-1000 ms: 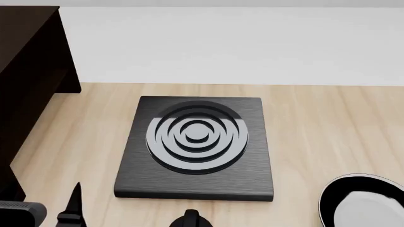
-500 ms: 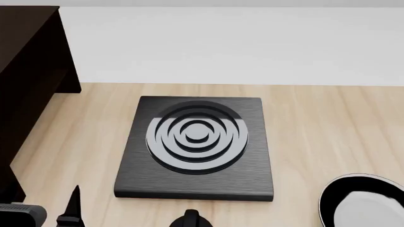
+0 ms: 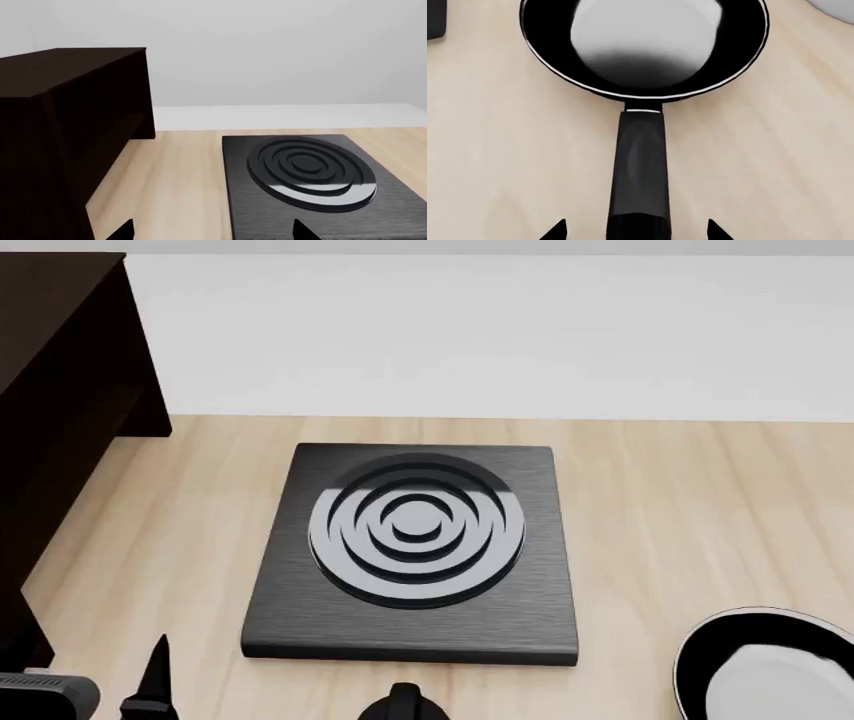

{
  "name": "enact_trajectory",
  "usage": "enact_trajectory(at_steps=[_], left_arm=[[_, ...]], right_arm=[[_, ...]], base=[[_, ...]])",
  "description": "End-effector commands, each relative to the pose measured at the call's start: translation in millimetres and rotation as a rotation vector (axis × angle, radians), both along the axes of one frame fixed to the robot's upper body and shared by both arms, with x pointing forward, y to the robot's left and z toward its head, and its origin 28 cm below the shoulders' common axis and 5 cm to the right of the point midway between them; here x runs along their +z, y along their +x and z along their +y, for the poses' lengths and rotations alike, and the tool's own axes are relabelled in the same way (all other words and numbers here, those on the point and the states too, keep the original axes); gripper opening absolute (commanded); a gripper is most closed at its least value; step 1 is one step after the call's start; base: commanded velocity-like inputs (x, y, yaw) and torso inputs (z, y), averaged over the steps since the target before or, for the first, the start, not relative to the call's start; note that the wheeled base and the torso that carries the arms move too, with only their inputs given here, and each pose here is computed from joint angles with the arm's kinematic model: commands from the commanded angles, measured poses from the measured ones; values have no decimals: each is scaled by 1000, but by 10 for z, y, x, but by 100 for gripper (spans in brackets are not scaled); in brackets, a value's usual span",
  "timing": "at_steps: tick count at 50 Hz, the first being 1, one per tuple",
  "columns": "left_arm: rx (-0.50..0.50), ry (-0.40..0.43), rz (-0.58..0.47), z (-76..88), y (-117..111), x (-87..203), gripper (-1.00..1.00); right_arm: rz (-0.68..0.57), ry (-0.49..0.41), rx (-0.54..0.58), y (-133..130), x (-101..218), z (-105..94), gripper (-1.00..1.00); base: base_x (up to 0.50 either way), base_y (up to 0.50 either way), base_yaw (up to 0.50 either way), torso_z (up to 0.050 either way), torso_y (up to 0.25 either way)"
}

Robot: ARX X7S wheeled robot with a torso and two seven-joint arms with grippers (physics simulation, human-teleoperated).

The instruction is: Put the frying pan on the cabinet shelf.

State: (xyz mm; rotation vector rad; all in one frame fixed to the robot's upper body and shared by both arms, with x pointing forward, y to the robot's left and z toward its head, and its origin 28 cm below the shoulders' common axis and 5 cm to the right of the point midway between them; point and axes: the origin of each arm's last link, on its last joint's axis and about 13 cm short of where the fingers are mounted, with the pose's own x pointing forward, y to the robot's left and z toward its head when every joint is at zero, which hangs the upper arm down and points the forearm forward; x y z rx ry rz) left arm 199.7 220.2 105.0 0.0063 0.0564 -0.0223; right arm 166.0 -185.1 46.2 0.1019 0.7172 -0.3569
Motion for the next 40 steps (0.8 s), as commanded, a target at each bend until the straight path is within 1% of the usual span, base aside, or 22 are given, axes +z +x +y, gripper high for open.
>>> enact_trajectory(at_steps=[1, 6, 7, 10, 16, 25, 33, 37, 39, 40], left_arm=[[8, -21, 4, 19, 17, -25, 100], [8, -19, 7, 20, 17, -34, 100], [7, -19, 8, 19, 18, -36, 100], [6, -19, 8, 18, 18, -34, 100], [6, -22, 9, 12, 16, -24, 100], [4, -12, 5, 4, 12, -8, 100], [1, -10, 11, 6, 7, -10, 100], [-10, -4, 22, 3, 6, -29, 100], [-15, -24, 39, 0, 15, -31, 100], [-18, -27, 43, -5, 22, -25, 100]], right_arm=[[40, -25, -3, -21, -81, -29, 100], [15, -27, -3, -5, -54, -25, 100], [6, -35, -1, -1, -39, -23, -100], [-11, -31, 10, 5, 38, 9, -100], [-34, -59, 23, 5, 131, 22, -100], [-95, -138, 75, 19, 449, 101, -100], [-153, -173, 112, 53, 711, 156, -100], [-176, -197, 139, 82, 811, 188, -100], [-203, -212, 159, 122, 859, 206, -100], [-186, -247, 195, 147, 867, 214, -100]], base=[[0, 0, 0, 0, 0], [0, 0, -1, 0, 0], [0, 0, -3, 0, 0], [0, 1, 0, 0, 0], [0, 0, -1, 0, 0], [0, 0, -1, 0, 0], [0, 0, 0, 0, 0], [0, 0, -1, 0, 0], [0, 0, 0, 0, 0], [0, 0, 0, 0, 0]])
